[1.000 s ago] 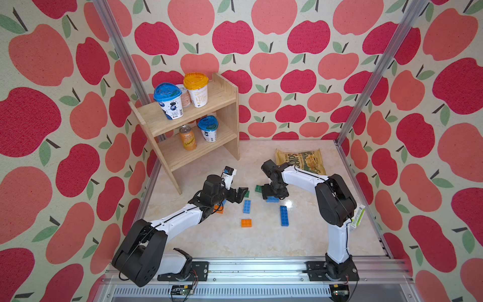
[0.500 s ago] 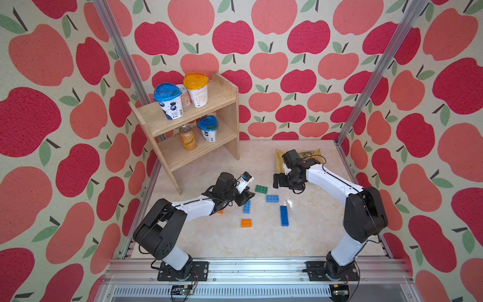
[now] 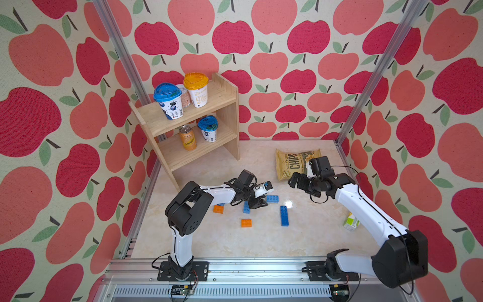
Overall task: Assemble a rectangle with lego
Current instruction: Pick up the lego brick from the center of the board.
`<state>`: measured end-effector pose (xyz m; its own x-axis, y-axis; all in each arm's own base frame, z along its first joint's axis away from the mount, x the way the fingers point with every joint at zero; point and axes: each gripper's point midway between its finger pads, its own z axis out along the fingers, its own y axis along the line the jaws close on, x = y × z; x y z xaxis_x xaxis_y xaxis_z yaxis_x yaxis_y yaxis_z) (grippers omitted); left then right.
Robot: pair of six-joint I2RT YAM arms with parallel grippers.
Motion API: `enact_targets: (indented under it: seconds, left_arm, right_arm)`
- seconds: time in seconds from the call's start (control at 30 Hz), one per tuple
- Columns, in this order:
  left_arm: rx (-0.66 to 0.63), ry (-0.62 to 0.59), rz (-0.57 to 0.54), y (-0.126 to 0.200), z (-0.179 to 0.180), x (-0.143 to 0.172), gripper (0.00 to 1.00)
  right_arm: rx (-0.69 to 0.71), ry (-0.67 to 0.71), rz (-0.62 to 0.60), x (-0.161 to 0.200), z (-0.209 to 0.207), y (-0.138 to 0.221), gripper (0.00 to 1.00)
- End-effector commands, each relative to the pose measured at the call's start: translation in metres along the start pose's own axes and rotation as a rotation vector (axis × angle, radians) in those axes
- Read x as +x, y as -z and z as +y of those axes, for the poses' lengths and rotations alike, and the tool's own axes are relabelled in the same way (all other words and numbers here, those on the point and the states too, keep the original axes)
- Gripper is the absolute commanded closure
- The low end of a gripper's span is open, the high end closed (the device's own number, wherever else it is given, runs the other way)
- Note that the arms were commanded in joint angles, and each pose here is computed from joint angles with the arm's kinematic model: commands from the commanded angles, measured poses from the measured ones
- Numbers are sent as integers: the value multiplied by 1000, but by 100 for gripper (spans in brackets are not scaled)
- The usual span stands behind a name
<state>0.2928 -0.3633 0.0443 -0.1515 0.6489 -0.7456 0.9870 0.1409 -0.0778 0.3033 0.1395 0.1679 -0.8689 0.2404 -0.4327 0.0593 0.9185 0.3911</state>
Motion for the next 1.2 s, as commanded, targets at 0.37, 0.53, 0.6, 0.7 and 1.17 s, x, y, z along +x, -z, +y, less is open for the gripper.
enact_targets:
  seconds: [0.37,0.53,0.6,0.7,1.17]
  left_arm:
    - [-4,52,141,-27,24,28,39]
    - [-6,54,189,-34,25,33,38]
    - [1,42,193,-34,23,34,40]
    - [5,18,222,-39,19,37,41]
    - [-49,-47,287,-49,17,42,82]
  right_arm:
    - [-23,-57,-120,-8,-3,28,0]
    - [-35,-60,-138,-10,-1,32,0]
    - [-35,-60,-141,-10,-1,34,0]
    - [-34,-61,-139,-9,-2,33,0]
    - [-11,-125,-132,-3,-12,26,0]
